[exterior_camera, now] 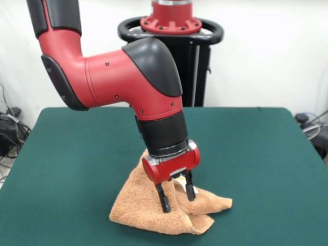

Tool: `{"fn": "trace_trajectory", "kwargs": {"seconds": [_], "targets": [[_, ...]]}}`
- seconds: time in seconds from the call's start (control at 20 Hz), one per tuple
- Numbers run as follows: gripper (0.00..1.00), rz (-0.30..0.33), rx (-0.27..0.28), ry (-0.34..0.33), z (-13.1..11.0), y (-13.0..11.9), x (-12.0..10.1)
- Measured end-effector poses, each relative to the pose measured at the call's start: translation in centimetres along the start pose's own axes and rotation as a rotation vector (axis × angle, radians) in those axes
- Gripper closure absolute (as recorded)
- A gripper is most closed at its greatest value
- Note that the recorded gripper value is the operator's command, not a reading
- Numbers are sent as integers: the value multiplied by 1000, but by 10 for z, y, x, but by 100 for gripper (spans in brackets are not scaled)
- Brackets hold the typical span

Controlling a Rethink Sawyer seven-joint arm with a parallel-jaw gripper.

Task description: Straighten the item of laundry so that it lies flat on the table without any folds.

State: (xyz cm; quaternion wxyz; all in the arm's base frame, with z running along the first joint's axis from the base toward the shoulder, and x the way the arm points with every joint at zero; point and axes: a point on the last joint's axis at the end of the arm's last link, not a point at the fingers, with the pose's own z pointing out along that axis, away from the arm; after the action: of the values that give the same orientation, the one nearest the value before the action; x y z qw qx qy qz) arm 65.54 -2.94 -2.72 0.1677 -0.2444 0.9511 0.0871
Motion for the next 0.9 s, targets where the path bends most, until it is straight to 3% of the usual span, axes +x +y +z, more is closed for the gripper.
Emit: {"fn": "trace_trajectory", "kwargs": {"seconds": [0.9], "targets": [[0, 25, 11, -29, 8, -5, 9]]}}
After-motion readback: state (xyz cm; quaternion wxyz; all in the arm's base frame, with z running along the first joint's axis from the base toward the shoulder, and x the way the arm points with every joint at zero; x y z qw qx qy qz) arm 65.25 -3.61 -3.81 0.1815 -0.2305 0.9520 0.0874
